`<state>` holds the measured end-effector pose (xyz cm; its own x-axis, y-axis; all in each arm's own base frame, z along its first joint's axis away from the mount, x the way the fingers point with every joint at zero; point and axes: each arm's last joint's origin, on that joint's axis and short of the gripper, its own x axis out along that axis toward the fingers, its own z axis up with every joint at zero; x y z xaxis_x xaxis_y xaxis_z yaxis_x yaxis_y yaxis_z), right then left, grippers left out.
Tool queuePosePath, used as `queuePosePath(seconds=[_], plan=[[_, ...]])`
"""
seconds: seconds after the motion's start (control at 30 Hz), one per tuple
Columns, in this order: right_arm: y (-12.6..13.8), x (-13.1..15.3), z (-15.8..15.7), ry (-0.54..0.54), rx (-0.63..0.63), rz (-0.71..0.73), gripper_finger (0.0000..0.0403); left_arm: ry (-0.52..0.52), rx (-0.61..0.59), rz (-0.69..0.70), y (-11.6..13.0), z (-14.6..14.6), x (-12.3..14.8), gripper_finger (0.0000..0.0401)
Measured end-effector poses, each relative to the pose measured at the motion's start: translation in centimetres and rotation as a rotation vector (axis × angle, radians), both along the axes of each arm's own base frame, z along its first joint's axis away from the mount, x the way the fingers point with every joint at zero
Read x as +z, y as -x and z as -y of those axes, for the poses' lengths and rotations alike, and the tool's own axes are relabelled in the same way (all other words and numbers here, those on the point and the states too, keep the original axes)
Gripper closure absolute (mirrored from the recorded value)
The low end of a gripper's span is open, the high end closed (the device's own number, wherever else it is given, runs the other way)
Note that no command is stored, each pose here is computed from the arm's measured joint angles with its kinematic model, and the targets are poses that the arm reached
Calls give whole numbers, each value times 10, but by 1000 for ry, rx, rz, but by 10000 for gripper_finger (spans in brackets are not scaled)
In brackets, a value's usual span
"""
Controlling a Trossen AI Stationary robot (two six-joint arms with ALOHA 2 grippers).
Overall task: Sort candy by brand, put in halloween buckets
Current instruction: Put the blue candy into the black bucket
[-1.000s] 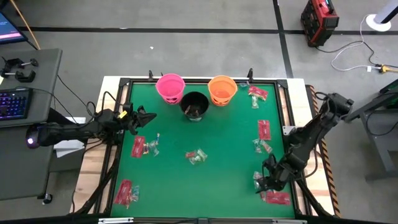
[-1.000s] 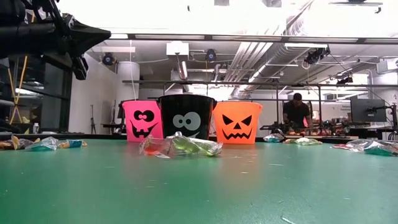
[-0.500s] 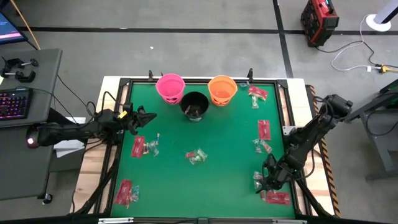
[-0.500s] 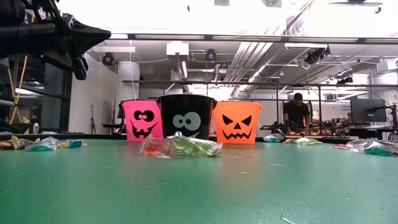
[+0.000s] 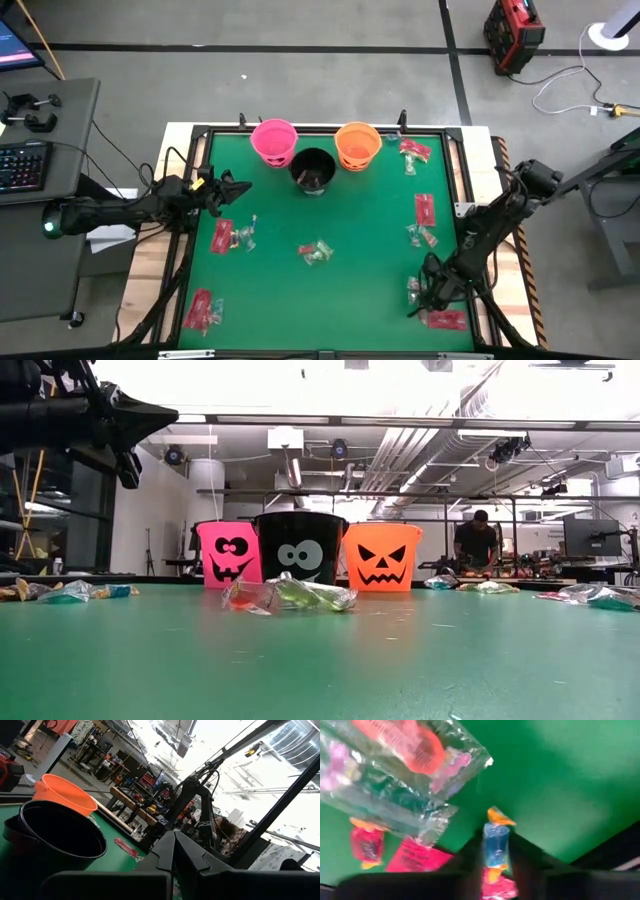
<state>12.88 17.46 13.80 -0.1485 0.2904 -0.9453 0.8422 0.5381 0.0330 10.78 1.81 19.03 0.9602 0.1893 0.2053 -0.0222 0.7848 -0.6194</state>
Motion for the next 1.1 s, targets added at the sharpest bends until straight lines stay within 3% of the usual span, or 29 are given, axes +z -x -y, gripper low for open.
queuePosePath(seconds=[0.07, 0.2, 0.3, 0.5, 0.77, 0.97, 1.1], plan=[[-4, 9, 0, 26, 45, 16, 380, 0, 0, 0, 0, 0, 0, 401], [-18, 43, -2, -9, 85, 82, 371, 0, 0, 0, 0, 0, 0, 401], [-25, 73, 7, 58, 84, 142, 388, 0, 0, -1, 0, 0, 0, 401], [-52, 126, 38, 251, 57, 505, 384, 0, 0, -3, 0, 0, 0, 401], [-127, 115, 91, 362, 118, 774, 387, 0, 0, -3, 0, 0, 0, 401], [-191, 120, 155, 539, 23, 1131, 384, 1, 0, -5, 0, 0, 0, 401], [-211, 119, 202, 675, -94, 1240, 376, 1, 0, -7, 0, 0, -1, 401]])
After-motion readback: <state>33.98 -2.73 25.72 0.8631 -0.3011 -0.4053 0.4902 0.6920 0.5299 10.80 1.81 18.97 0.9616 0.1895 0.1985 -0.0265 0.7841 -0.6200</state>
